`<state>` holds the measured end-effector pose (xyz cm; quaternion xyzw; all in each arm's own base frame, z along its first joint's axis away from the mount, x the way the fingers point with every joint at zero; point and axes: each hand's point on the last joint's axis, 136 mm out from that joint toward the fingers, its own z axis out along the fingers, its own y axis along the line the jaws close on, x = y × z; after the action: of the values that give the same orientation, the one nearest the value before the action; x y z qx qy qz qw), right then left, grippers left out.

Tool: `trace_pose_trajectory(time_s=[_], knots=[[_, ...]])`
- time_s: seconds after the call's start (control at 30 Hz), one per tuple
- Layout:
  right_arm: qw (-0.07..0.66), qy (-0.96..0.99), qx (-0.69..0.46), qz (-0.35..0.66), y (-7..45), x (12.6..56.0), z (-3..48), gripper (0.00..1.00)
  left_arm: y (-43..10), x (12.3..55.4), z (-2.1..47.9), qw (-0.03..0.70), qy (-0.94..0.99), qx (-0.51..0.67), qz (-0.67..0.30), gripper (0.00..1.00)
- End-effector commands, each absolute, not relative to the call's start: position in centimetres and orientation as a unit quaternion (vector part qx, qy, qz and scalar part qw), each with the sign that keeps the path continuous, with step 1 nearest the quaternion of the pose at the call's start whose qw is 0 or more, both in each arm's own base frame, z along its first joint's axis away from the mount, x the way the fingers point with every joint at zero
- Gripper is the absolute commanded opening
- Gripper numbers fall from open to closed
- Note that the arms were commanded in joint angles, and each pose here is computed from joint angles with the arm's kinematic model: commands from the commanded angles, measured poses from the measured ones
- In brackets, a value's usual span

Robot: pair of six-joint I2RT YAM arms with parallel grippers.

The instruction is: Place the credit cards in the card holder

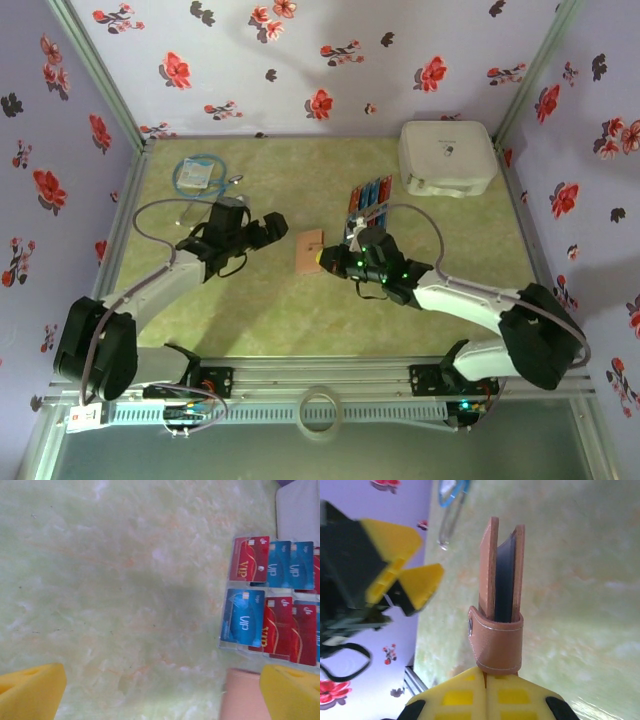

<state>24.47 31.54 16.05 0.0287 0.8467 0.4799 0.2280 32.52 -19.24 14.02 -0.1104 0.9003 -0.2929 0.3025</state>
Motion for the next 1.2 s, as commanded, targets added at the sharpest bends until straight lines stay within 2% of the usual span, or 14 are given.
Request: trace_pose_trajectory(time_s=[0.0, 0.3, 0.53, 0.8, 1.17], knots=[[0.238, 0.837, 0.011, 0.492, 31.7, 24.6, 18.7, 0.0, -21.0, 32.4, 17.0, 0.296, 0.88, -0.094, -0.359, 1.0], [0.239, 0.785, 0.026, 0.571, 33.7, 25.4, 23.3, 0.0, -22.5, 33.4, 21.2, 0.32, 0.803, -0.14, -0.483, 1.0], [0.224, 0.756, 0.04, 0.614, 34.9, 25.8, 24.1, 0.0, -23.3, 33.5, 21.2, 0.308, 0.779, -0.152, -0.524, 0.95], [0.214, 0.756, 0.05, 0.617, 35.4, 26.2, 22.8, 0.0, -23.7, 33.9, 21.3, 0.306, 0.756, -0.16, -0.556, 0.8], [0.201, 0.766, 0.062, 0.608, 35.6, 26.5, 20.2, 0.0, -23.7, 33.8, 21.8, 0.313, 0.748, -0.156, -0.564, 0.48]])
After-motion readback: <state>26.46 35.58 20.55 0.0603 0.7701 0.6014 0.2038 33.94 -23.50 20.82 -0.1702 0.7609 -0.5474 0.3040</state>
